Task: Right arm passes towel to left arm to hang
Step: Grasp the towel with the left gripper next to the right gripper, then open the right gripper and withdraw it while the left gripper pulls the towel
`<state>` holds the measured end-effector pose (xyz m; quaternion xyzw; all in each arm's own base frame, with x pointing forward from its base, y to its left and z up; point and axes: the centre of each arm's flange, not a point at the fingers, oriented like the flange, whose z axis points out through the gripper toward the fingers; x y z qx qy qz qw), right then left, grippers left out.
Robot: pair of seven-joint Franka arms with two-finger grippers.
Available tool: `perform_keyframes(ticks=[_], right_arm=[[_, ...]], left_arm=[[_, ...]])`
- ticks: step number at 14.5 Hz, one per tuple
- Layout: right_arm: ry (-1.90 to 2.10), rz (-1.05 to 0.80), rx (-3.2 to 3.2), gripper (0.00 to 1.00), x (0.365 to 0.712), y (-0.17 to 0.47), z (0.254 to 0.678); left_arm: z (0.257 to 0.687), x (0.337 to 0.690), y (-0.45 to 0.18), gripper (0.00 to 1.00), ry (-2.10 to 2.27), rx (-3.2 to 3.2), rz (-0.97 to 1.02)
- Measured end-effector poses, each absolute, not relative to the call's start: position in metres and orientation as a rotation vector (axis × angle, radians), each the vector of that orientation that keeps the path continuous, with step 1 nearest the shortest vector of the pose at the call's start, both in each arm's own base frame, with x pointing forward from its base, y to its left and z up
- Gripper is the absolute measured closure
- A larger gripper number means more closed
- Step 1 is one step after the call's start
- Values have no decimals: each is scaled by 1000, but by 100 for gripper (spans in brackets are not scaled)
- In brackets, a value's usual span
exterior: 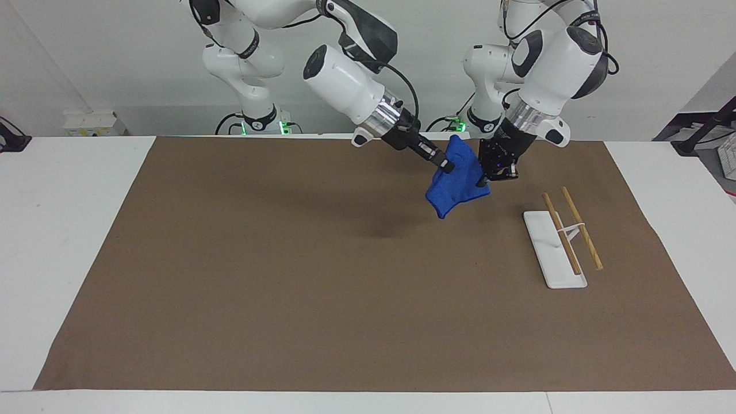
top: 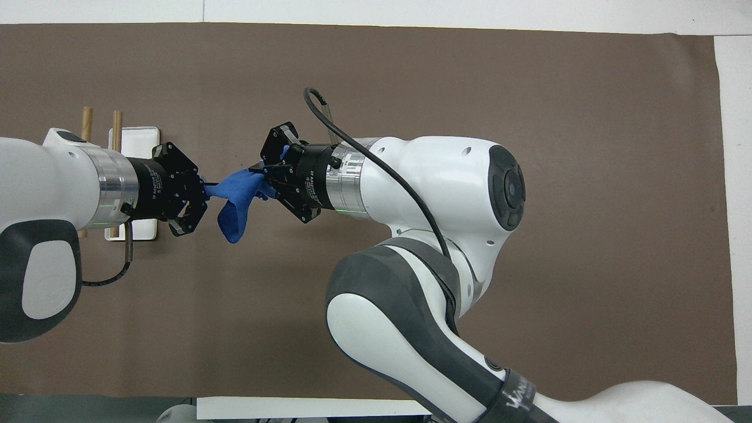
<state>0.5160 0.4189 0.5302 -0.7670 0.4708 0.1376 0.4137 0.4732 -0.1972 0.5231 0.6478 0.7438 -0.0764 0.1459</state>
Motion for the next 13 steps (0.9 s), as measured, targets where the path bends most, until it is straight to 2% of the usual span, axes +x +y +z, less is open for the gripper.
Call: perform_keyframes(ticks=[6,7,13], right_arm=[[1183,347,-1929,96,516,419,530],[1183,347,-1929,90,516,419,530],[1061,280,-1996,26,516,418,528]], left_arm=[[523,473,-197,98,2142,1864,-220],[523,473,-197,98,2143,1864,-220],[524,476,-193,98,2089,1909,-202]])
